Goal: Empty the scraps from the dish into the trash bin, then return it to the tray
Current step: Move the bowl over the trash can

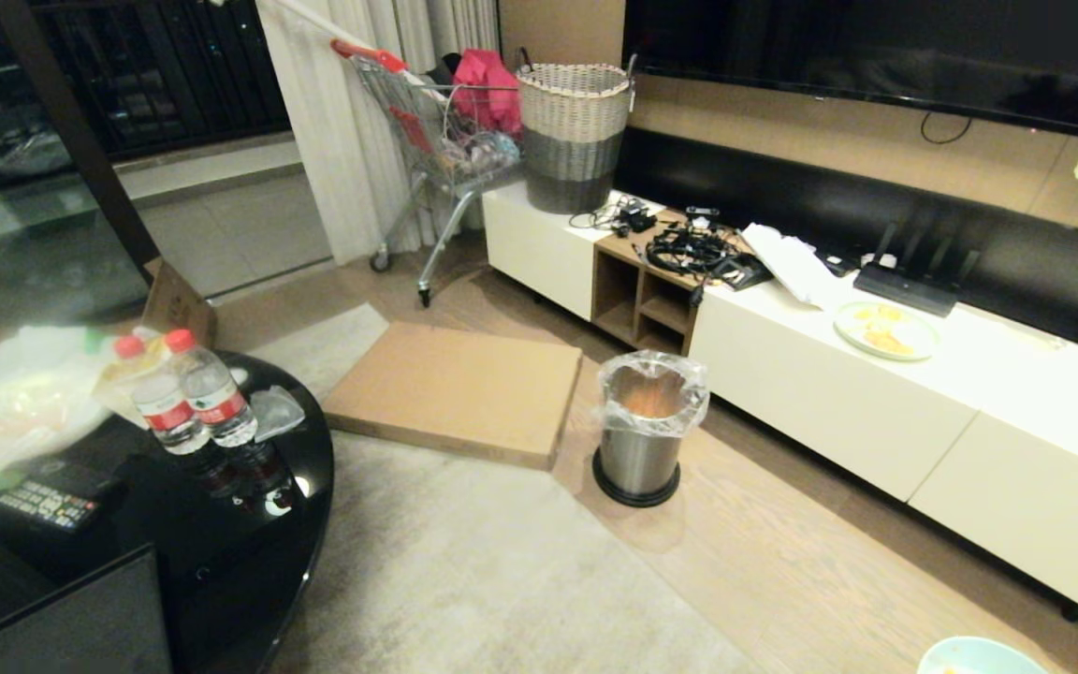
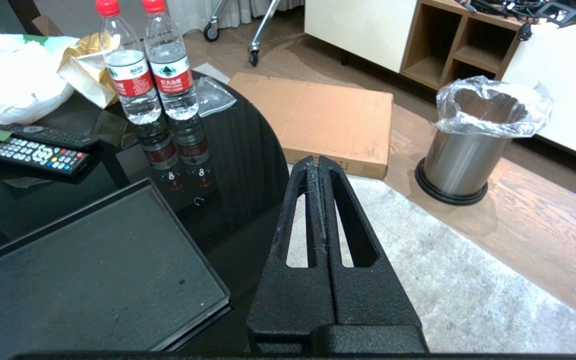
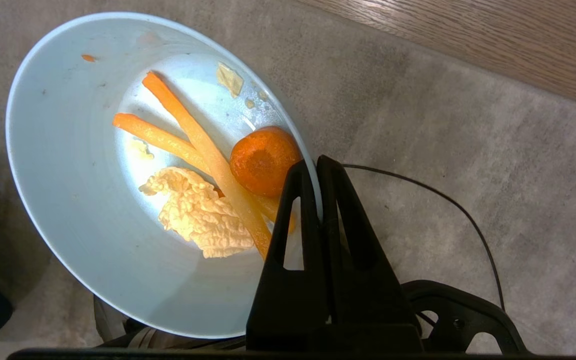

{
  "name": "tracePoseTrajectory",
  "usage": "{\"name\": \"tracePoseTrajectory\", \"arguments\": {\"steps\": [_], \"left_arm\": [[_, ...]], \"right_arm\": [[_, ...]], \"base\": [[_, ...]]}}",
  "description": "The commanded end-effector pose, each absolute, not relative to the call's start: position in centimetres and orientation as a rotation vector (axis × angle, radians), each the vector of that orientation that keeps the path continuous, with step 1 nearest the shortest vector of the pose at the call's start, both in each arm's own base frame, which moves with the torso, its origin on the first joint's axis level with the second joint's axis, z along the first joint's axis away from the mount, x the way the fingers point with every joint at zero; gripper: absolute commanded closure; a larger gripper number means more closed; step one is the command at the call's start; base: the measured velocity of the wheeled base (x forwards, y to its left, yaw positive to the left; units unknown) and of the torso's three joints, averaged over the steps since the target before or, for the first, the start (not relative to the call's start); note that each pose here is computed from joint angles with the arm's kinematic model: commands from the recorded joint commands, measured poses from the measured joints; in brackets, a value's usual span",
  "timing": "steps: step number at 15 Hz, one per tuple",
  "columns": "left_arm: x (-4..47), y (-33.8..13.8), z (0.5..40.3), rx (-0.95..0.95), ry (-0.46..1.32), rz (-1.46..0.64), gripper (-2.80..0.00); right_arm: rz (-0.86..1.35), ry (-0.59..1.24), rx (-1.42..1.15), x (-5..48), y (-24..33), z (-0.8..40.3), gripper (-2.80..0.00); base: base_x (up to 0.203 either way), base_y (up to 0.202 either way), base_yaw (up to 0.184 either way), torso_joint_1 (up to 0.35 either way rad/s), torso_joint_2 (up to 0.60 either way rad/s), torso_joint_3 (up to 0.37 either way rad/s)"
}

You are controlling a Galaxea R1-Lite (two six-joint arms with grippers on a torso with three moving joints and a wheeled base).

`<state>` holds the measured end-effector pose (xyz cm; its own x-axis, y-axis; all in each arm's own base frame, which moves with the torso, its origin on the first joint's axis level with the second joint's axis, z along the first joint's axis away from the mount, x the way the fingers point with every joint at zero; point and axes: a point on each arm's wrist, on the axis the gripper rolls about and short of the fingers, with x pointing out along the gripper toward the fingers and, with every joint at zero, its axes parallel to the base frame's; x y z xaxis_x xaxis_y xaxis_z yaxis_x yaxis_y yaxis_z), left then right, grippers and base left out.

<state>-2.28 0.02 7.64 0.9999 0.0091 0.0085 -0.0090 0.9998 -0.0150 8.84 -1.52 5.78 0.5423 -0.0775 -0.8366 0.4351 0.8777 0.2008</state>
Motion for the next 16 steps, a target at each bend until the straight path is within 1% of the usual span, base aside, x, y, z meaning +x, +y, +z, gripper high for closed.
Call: {"name": "tracePoseTrajectory", "arguments": {"steps": [1, 3, 4, 16], "left_arm": [[-2.28, 0.02, 7.64, -0.015, -0.009, 0.009, 0.00], [-2.28, 0.02, 7.64, -0.015, -0.009, 0.009, 0.00], [-2.28, 0.02, 7.64, -0.015, -0.009, 0.009, 0.00], [-2.28, 0.02, 7.64, -0.015, -0.009, 0.009, 0.00]], "right_arm": [[-0.317, 0.964, 0.416, 8.93, -1.54, 5.69, 0.00], [-0.318, 0.965, 0.418, 8.94, -1.54, 5.68, 0.00], [-0.317, 0.966, 0.417, 8.94, -1.54, 5.67, 0.00], [-0.317, 0.981, 0.418, 8.94, -1.52, 5.51, 0.00]], "base": [[0.000, 0.000, 0.000, 0.000, 0.00, 0.000], [0.000, 0.000, 0.000, 0.000, 0.00, 0.000], [0.114, 0.000, 0.001, 0.001, 0.00, 0.004], [0.182, 0.000, 0.001, 0.003, 0.00, 0.002]]}}
